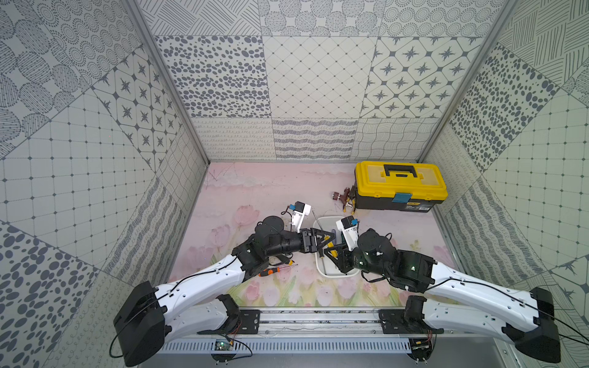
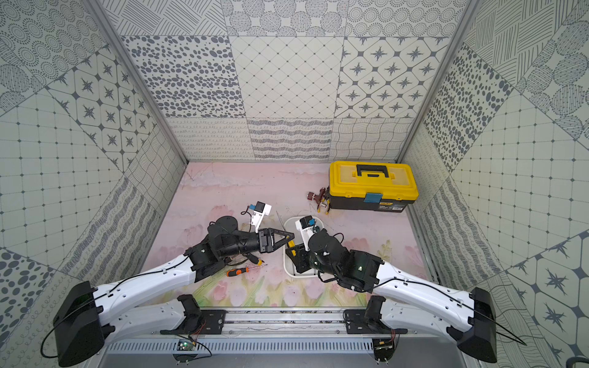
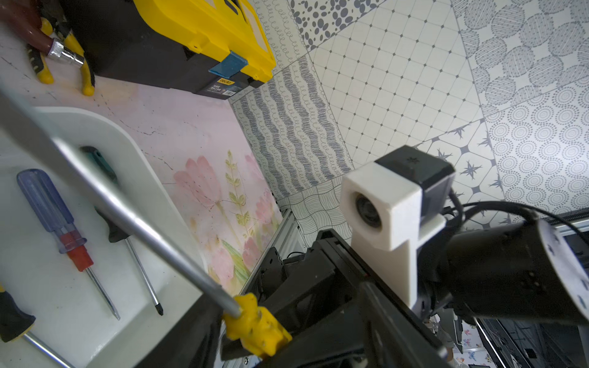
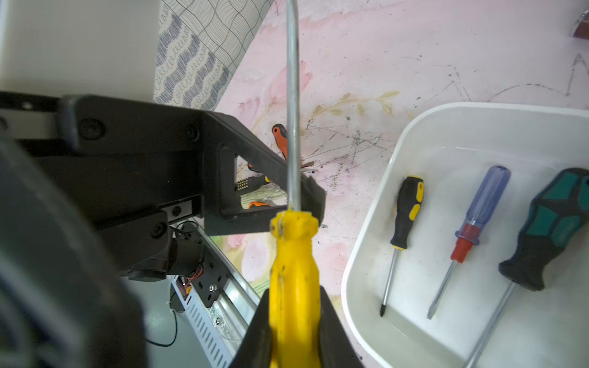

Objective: Put the screwdriver on the desktop into the storage box
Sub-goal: Place the screwdriver in the storage box.

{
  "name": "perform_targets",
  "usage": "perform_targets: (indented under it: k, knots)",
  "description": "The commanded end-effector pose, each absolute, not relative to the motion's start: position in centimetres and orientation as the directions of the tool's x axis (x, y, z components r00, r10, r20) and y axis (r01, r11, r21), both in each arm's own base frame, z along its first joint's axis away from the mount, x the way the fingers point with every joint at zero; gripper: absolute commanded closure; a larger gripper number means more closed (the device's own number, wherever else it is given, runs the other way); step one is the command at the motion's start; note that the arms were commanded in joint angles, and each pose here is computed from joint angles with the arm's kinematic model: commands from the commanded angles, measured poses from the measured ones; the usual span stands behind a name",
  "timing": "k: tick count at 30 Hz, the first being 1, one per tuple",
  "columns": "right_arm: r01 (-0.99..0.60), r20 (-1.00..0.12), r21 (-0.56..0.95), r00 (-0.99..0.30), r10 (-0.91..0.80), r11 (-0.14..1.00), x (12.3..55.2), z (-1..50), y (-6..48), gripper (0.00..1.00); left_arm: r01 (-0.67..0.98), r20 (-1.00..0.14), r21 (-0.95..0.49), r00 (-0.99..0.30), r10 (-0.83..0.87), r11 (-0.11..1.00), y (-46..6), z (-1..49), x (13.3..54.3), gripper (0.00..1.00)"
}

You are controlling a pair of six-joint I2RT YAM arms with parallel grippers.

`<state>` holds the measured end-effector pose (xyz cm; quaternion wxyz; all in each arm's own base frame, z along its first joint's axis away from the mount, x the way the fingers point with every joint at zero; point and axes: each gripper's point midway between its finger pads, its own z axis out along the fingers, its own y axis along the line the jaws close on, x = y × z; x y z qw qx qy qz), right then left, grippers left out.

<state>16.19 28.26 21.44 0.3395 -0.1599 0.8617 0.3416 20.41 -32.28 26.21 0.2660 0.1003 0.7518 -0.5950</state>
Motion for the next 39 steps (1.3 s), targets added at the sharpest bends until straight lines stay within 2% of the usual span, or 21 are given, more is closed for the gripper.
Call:
perform_targets:
  k: [1, 14, 16, 17, 19, 20, 22, 25, 28, 31, 34, 39]
  knots:
    - [-0.501, -0.753, 0.410, -0.658, -0.027, 0.762, 17.4, 22.8, 27.9, 1.00, 0.470, -0.530, -0.821, -0.838, -0.128, 0.323, -33.2, 25.3, 20.7, 0.35]
    - [-0.504, -0.758, 0.418, -0.652, -0.016, 0.756, 17.0, 23.0, 27.8, 1.00, 0.417, -0.491, -0.816, -0.865, -0.101, 0.400, -33.7, 23.1, 21.4, 0.97]
    - [-0.504, -0.758, 0.429, -0.652, -0.004, 0.750, 17.0, 23.2, 27.7, 1.00, 0.414, -0.502, -0.802, -0.858, -0.107, 0.431, -33.4, 22.8, 21.7, 1.00]
    - [-0.505, -0.757, 0.433, -0.653, -0.003, 0.747, 16.9, 23.3, 27.6, 0.92, 0.420, -0.511, -0.792, -0.853, -0.105, 0.443, -33.3, 22.8, 21.9, 1.00]
    - [-0.508, -0.751, 0.445, -0.660, -0.002, 0.737, 16.8, 23.4, 27.6, 0.50, 0.443, -0.541, -0.764, -0.836, -0.091, 0.469, -32.9, 22.7, 21.9, 1.00]
    - [-0.509, -0.743, 0.457, -0.669, -0.002, 0.729, 16.7, 23.3, 27.6, 0.37, 0.456, -0.559, -0.744, -0.825, -0.082, 0.488, -32.7, 22.8, 22.0, 1.00]
    - [-0.521, -0.719, 0.491, -0.695, -0.013, 0.698, 16.3, 23.2, 27.6, 0.30, 0.467, -0.594, -0.685, -0.803, -0.057, 0.559, -31.8, 22.4, 22.4, 1.00]
    - [-0.521, -0.685, 0.541, -0.729, -0.014, 0.660, 15.9, 23.0, 27.3, 0.29, 0.499, -0.629, -0.636, -0.777, -0.021, 0.588, -30.9, 22.2, 22.1, 1.00]
    - [-0.508, -0.645, 0.610, -0.764, 0.008, 0.608, 15.8, 22.9, 27.0, 0.33, 0.544, -0.645, -0.633, -0.764, 0.013, 0.551, -31.0, 22.7, 21.2, 1.00]
    - [-0.536, -0.613, 0.678, -0.790, -0.016, 0.503, 14.8, 23.2, 27.7, 0.35, 0.582, -0.636, -0.670, -0.770, 0.048, 0.461, -32.1, 23.4, 19.8, 1.00]
    - [-0.540, -0.609, 0.683, -0.793, -0.026, 0.492, 14.4, 23.0, 27.6, 0.40, 0.607, -0.628, -0.699, -0.774, 0.081, 0.378, -33.2, 24.1, 18.7, 1.00]
    - [-0.538, -0.602, 0.689, -0.798, -0.030, 0.485, 14.2, 22.7, 27.5, 0.48, 0.620, -0.636, -0.706, -0.768, 0.077, 0.342, -33.5, 24.7, 18.3, 1.00]
